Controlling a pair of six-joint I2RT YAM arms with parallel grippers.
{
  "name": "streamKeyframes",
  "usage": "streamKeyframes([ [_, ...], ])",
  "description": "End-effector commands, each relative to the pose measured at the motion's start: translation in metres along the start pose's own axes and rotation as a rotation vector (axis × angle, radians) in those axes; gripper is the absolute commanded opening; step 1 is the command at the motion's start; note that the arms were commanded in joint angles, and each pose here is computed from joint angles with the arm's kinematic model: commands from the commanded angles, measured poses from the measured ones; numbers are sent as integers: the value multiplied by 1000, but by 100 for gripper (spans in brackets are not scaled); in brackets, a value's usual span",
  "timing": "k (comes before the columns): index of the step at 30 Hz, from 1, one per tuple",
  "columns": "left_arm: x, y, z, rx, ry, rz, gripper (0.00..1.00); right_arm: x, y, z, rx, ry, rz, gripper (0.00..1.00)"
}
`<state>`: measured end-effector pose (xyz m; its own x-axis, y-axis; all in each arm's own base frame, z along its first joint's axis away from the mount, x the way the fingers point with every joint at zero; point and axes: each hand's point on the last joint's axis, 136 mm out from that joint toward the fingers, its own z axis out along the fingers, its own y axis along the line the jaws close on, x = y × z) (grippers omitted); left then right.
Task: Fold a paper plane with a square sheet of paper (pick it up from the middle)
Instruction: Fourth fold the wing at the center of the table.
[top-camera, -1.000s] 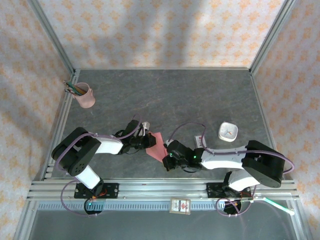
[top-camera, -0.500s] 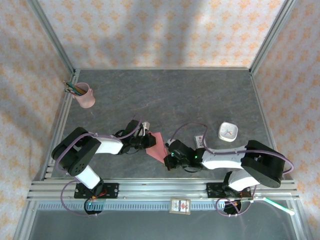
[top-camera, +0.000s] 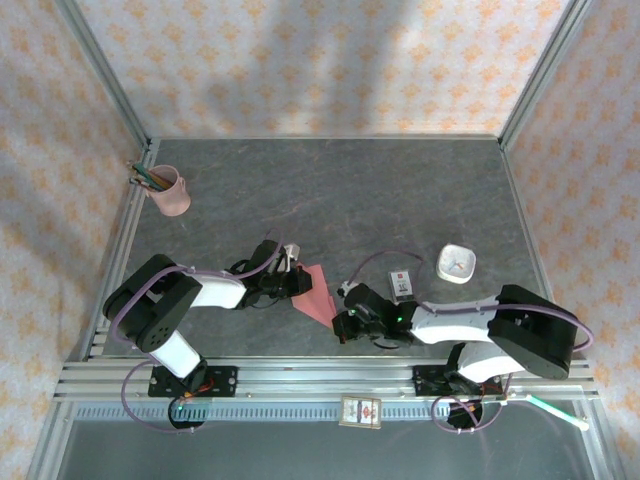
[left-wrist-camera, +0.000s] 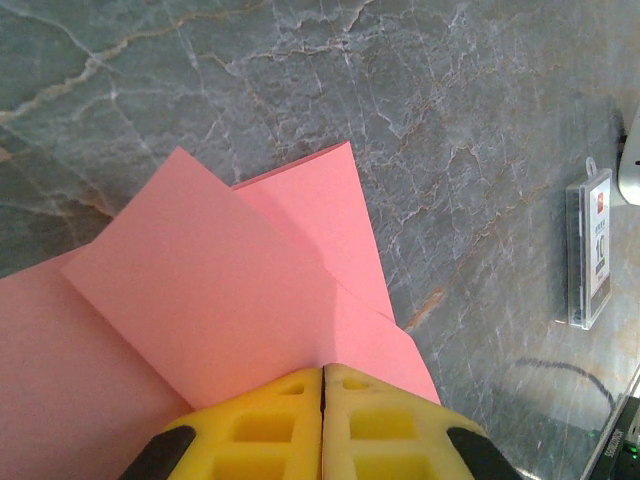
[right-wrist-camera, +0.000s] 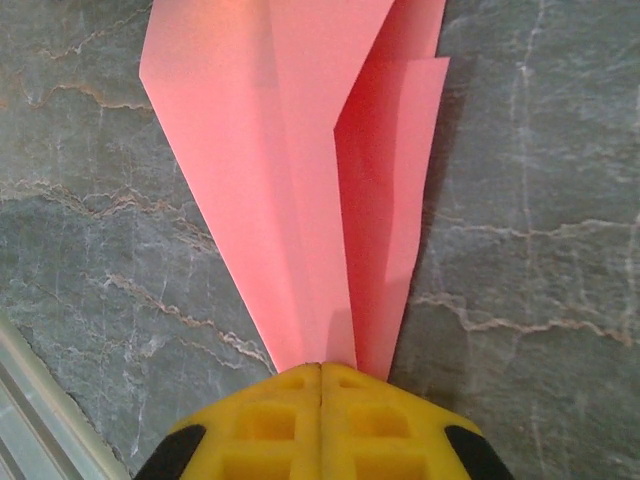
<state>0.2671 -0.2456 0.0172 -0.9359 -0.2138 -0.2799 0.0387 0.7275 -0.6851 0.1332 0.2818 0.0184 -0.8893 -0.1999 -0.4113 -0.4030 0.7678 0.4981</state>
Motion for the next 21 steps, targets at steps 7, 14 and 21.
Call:
streamKeyframes([
  [7, 14, 48, 1, -184, 40, -21, 11, 32, -22, -4, 61, 95, 25, 4],
  [14, 16, 53, 1, -205, 44, -20, 11, 46, -29, -7, 83, 136, 16, 3],
  [21, 17, 56, 1, -216, 46, -23, 11, 59, -33, -8, 103, 190, -13, 3],
])
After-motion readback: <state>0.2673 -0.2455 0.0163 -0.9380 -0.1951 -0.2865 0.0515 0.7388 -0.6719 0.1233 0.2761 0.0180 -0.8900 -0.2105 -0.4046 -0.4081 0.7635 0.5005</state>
